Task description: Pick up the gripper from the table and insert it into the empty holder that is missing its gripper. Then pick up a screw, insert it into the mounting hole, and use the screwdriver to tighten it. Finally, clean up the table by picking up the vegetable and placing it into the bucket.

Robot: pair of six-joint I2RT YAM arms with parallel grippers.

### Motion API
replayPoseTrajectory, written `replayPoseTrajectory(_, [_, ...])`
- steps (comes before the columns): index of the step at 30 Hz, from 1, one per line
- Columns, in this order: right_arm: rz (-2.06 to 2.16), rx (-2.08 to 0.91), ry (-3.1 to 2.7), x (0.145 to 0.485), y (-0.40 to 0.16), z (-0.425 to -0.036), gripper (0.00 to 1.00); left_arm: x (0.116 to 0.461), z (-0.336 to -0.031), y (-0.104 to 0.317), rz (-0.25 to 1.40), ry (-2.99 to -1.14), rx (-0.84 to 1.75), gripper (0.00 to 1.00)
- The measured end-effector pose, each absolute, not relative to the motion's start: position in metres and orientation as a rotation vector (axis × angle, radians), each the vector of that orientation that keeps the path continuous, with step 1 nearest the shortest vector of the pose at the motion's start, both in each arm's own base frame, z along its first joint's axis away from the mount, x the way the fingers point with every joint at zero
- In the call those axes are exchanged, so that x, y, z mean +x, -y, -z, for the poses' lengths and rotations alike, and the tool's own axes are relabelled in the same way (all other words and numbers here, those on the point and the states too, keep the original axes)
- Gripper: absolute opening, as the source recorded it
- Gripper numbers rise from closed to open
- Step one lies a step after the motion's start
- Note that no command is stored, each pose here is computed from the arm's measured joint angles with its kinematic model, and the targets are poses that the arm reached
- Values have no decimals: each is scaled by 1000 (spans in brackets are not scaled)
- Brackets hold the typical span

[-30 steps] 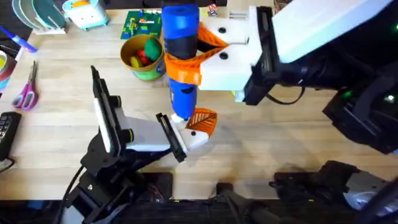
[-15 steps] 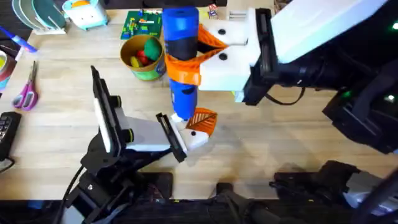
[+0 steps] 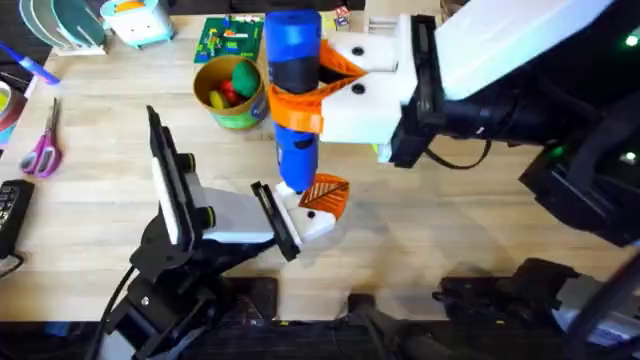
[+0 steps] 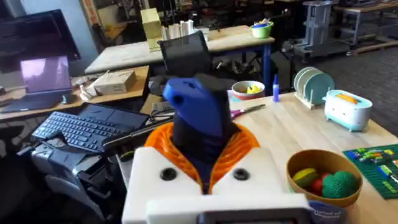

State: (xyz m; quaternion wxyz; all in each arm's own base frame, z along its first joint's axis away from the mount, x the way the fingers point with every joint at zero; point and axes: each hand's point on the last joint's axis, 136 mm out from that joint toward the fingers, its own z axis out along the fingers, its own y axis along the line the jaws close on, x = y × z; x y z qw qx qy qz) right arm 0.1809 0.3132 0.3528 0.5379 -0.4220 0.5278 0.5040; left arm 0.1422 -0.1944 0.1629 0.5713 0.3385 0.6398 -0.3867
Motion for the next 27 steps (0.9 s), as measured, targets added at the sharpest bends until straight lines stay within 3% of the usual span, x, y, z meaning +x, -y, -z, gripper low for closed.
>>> replayPoseTrajectory(8, [-1198, -1001, -1230, 181, -313, -357, 24, 142, -163, 194, 908, -1501, 792, 15])
replayPoseTrajectory(15, [-1100, -914, -992, 189, -285, -410, 24, 143, -163, 194, 906, -1501, 790, 15])
replayPoseTrajectory(18, [-1047, -879, -993, 200, -271, -416, 24, 143, -163, 194, 906, -1501, 790, 15])
replayPoseTrajectory(22, [-932, -869, -1105, 233, -257, -391, 24, 143, -163, 194, 906, -1501, 790, 15])
replayPoseTrajectory(27, [-596, -888, -1338, 304, -225, -320, 24, 143, -163, 194, 906, -1501, 790, 15])
